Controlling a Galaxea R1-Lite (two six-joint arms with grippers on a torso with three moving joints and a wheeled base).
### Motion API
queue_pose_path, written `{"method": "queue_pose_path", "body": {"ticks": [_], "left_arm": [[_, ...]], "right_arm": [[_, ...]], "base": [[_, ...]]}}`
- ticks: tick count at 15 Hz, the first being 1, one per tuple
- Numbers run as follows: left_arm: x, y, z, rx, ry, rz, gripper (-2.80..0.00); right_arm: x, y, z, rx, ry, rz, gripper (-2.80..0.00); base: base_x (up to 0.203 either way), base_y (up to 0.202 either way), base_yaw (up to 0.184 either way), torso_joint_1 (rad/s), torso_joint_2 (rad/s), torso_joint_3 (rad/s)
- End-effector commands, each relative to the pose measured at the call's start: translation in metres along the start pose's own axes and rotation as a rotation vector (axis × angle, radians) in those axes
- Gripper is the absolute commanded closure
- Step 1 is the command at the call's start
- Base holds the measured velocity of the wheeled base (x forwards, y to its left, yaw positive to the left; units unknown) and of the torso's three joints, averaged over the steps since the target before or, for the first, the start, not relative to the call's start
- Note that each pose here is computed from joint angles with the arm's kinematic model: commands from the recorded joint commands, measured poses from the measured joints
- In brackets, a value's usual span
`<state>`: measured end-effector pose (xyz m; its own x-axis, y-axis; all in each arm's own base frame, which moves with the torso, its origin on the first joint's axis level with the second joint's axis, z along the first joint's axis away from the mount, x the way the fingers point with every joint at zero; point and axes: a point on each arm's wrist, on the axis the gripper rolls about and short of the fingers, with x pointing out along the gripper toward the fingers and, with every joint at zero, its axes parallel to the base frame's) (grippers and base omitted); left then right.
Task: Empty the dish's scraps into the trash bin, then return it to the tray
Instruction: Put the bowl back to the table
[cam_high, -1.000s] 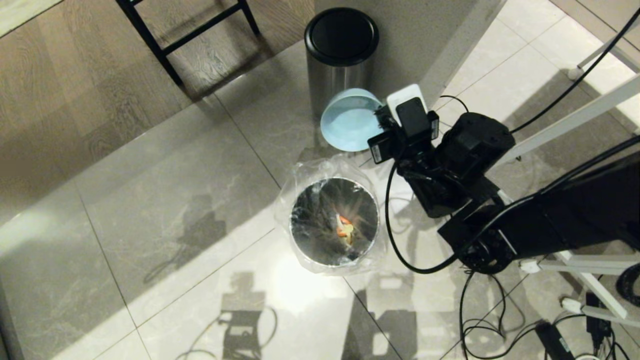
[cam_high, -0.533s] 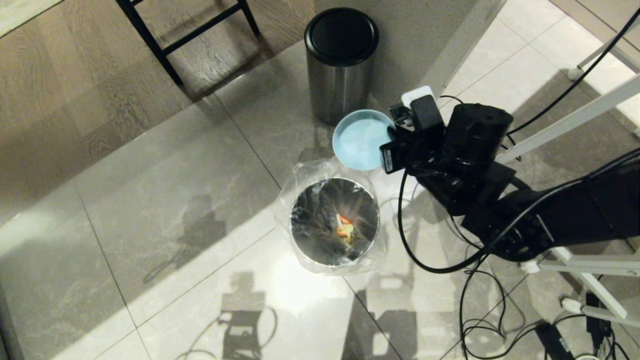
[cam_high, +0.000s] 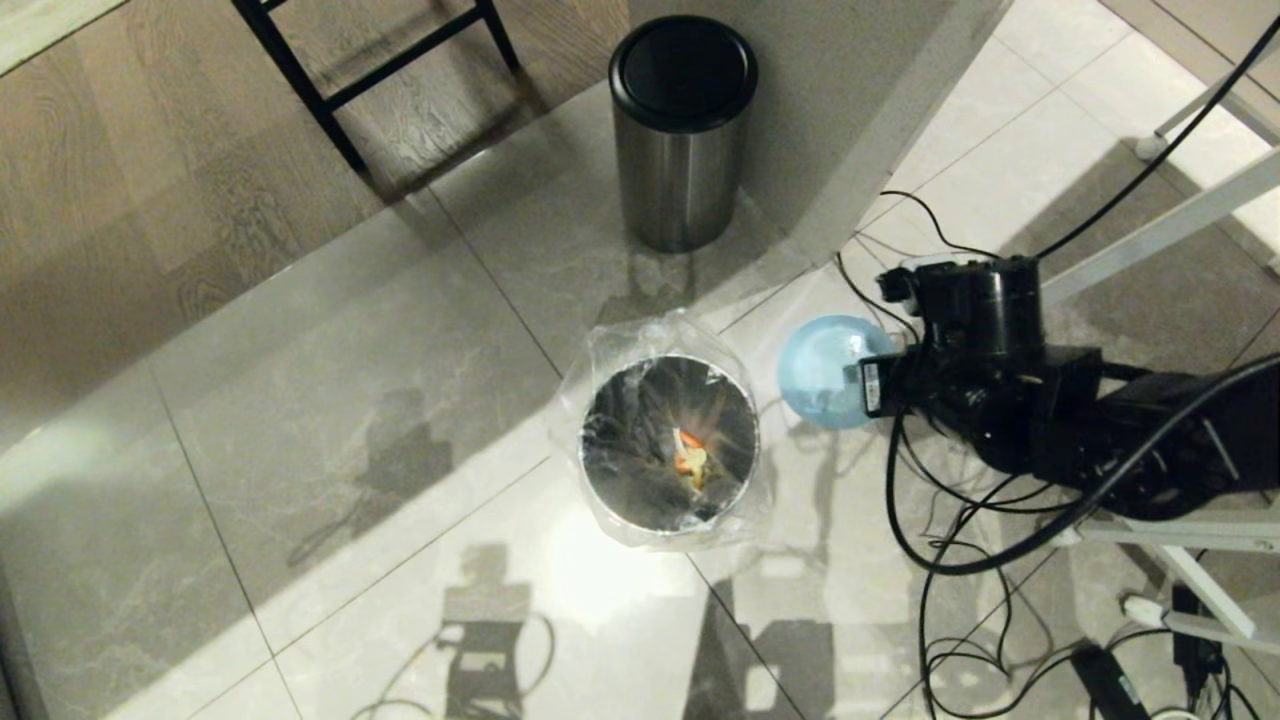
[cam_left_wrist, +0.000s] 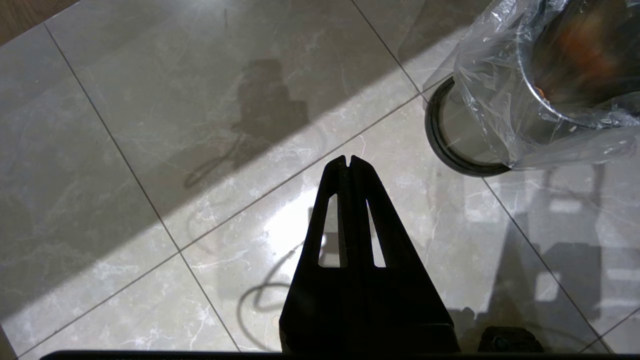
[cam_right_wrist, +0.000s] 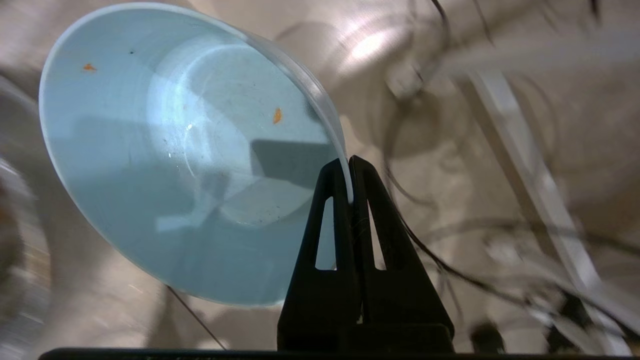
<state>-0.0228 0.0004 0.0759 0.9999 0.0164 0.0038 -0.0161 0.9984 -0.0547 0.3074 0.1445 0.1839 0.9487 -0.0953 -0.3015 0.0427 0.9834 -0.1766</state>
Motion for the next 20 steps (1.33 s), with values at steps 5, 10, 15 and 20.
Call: {"method": "queue_pose_path", "body": {"ticks": [5, 10, 15, 20], "left_arm": [[0.000, 0.000, 0.000, -0.001, 0.001, 0.001, 0.00], [0.000, 0.000, 0.000, -0.001, 0.001, 0.001, 0.00], [0.000, 0.000, 0.000, -0.001, 0.001, 0.001, 0.00], [0.000, 0.000, 0.000, -0.001, 0.001, 0.001, 0.00]], "right_arm": [[-0.026, -0.049, -0.045, 0.018, 0.064, -0.115, 0.00], [-0.049, -0.073, -0.092, 0.054, 0.192, -0.170, 0.00], [-0.087, -0.089, -0.145, 0.119, 0.321, -0.207, 0.00], [-0.132, -0.108, -0.178, 0.156, 0.354, -0.231, 0.00]], "base": [[0.000, 0.000, 0.000, 0.000, 0.00, 0.000], [0.000, 0.000, 0.000, 0.000, 0.00, 0.000], [0.000, 0.000, 0.000, 0.000, 0.00, 0.000], [0.000, 0.000, 0.000, 0.000, 0.00, 0.000]]}}
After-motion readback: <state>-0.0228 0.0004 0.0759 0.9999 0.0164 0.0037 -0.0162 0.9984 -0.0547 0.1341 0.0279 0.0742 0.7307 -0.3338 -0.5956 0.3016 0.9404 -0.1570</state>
